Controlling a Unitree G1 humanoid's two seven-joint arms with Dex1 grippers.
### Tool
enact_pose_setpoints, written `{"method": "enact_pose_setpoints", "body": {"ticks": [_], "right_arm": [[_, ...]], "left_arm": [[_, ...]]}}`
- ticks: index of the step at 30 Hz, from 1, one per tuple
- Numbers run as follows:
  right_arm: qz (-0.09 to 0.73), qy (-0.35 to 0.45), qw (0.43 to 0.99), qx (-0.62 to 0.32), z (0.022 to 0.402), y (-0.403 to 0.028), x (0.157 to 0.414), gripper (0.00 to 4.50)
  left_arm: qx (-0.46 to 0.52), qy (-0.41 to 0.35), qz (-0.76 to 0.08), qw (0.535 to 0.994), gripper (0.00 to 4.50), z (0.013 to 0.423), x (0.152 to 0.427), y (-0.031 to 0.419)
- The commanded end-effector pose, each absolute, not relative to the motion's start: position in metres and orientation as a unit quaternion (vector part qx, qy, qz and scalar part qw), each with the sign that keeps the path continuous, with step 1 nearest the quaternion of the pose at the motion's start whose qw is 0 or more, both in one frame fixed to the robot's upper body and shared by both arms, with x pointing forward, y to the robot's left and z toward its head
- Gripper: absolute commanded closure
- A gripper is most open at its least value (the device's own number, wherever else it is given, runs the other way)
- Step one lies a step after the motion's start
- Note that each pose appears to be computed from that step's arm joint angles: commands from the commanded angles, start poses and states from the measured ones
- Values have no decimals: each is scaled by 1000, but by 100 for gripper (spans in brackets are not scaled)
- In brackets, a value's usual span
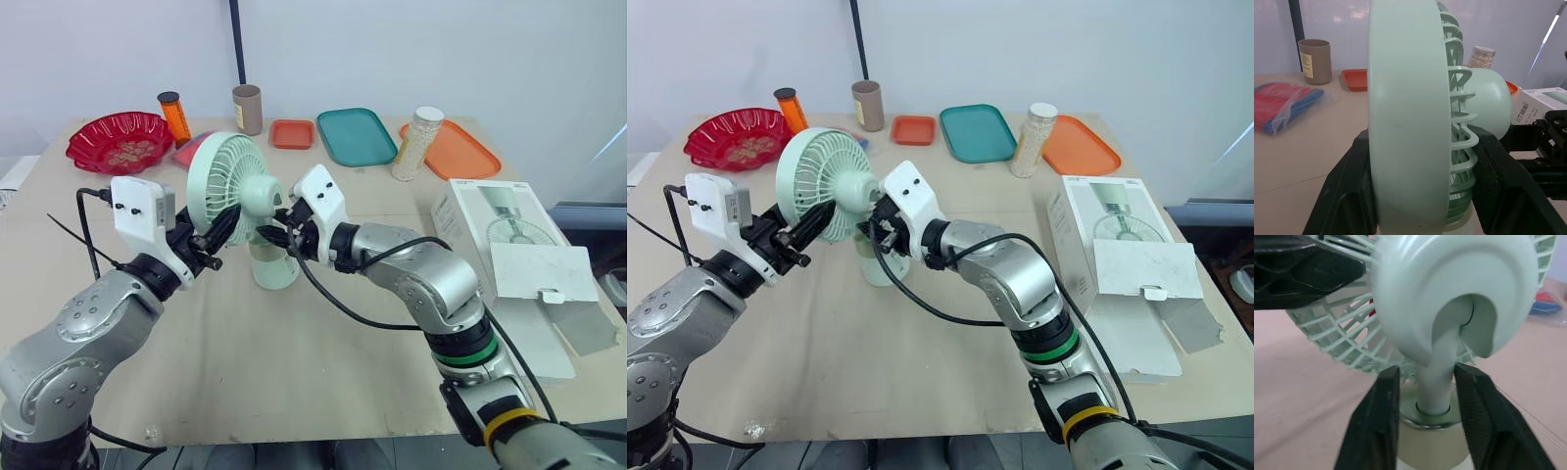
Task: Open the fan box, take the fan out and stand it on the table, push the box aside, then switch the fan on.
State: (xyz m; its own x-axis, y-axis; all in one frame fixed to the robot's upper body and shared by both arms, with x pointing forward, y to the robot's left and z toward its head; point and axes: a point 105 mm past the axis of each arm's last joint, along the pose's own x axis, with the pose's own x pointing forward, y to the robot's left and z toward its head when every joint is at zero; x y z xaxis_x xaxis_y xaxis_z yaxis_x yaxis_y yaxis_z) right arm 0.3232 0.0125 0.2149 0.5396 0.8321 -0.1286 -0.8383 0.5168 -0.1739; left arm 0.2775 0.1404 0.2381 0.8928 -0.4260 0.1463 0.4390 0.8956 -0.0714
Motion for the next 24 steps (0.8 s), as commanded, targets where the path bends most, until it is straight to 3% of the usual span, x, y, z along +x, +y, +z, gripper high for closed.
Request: {"method": "enact_pose_setpoints", "body": {"ticks": [1, 6, 20, 21, 24], "right_arm": [[485, -6, 868, -108, 225, 17, 321, 297], [483, -4, 869, -109, 223, 17, 323, 411], [478, -3, 872, -103, 224, 17, 326, 411], [478, -2, 873, -99, 225, 17, 326, 411], [477, -4, 873, -100, 225, 16, 326, 411]], "left_arm": [[-49, -106, -233, 965, 260, 257, 271, 135], [-53, -104, -231, 966, 260, 256, 271, 135], [-51, -105, -222, 968, 260, 256, 271, 137], [-51, -107, -222, 968, 210, 257, 271, 138], [-49, -112, -221, 968, 210, 259, 270, 139]]}}
